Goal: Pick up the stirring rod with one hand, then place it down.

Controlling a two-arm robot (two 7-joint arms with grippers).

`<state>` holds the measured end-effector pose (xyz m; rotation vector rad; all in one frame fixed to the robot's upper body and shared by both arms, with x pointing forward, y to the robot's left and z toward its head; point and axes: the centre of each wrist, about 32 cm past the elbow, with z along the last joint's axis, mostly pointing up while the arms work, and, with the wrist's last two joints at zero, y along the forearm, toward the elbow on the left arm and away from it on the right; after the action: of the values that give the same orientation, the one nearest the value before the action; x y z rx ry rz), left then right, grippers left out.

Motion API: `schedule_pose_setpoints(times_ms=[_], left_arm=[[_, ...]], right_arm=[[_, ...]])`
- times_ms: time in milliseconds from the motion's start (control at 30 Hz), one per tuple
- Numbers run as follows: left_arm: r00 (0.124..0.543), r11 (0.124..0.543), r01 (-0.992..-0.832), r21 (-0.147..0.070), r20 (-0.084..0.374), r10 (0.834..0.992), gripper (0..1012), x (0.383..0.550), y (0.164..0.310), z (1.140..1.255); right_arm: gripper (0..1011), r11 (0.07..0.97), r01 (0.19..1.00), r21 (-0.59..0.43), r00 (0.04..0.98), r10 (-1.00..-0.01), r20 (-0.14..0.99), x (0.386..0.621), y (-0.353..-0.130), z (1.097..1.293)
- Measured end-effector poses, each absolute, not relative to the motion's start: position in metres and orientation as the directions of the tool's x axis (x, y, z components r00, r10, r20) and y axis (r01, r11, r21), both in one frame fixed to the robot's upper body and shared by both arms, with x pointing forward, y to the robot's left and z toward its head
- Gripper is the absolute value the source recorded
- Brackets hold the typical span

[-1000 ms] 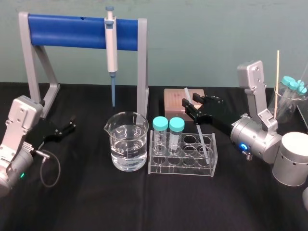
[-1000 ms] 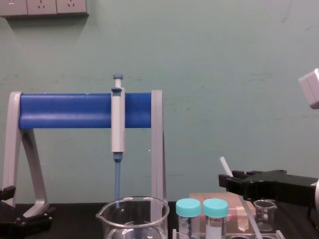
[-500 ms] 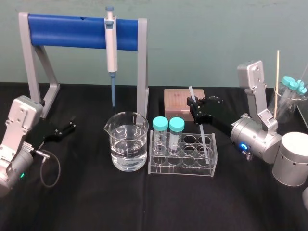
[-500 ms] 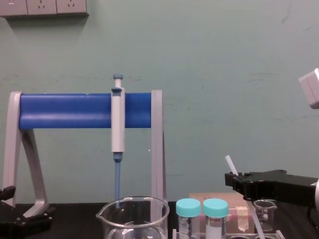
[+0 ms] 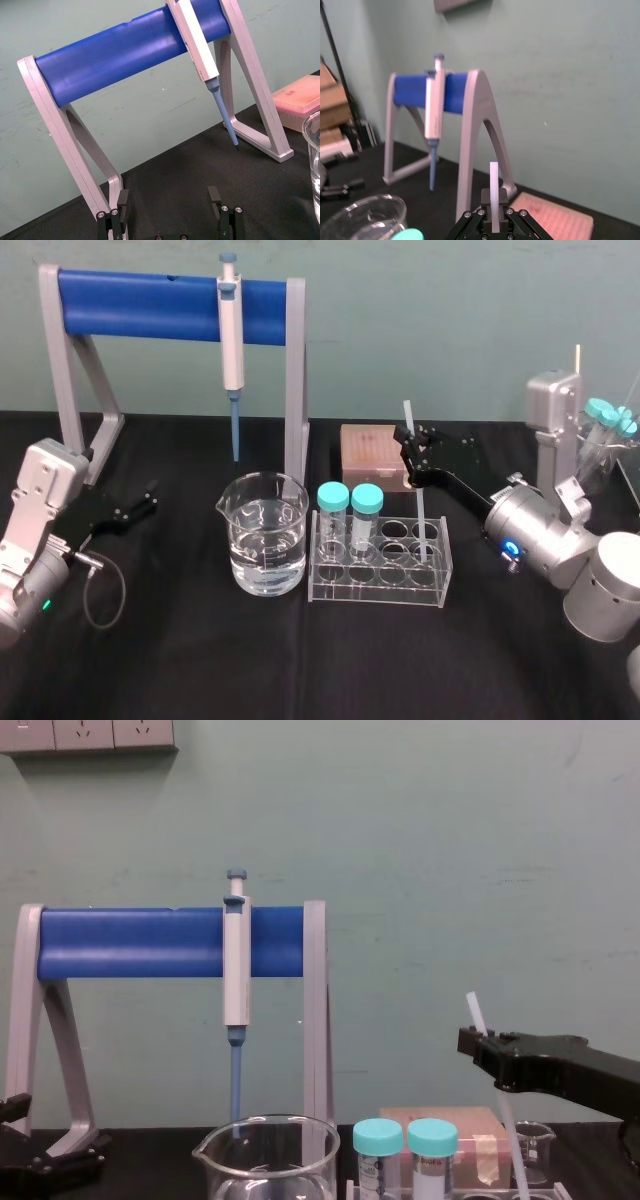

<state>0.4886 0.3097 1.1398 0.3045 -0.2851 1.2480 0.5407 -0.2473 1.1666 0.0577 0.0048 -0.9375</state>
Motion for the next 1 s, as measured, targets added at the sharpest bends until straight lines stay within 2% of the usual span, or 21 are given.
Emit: schedule_pose_setpoints(times_ms=[267,467,600,833,1000], left_arm=[[0.292,0.287,-0.955,0.070,0.374,0.880,1000,0.489,0.310,1.140],[0.292,0.287,-0.955,0.070,0.374,0.880,1000,0.489,0.310,1.140],[0.292,0.287,-0.955,0.070,0.374,0.880,1000,0.489,0.310,1.140],[0.292,0.287,-0.955,0.070,0.374,0.880,1000,0.489,0.310,1.140],[0.292,0.287,-0.955,0.070,0.374,0.880,1000,0.489,0.310,1.140]], right_arm=[[72,0.603,0.774,0.191,0.615,-0.789,-0.002,0.533,-0.249,1.156],[72,0.611,0.752,0.247,0.618,-0.784,0.055,0.529,-0.249,1.156],[72,0.608,0.739,0.289,0.615,-0.784,0.077,0.528,-0.250,1.162],[72,0.577,0.716,0.393,0.600,-0.796,0.078,0.524,-0.254,1.186],[72,0.562,0.708,0.428,0.594,-0.802,0.070,0.521,-0.256,1.198]])
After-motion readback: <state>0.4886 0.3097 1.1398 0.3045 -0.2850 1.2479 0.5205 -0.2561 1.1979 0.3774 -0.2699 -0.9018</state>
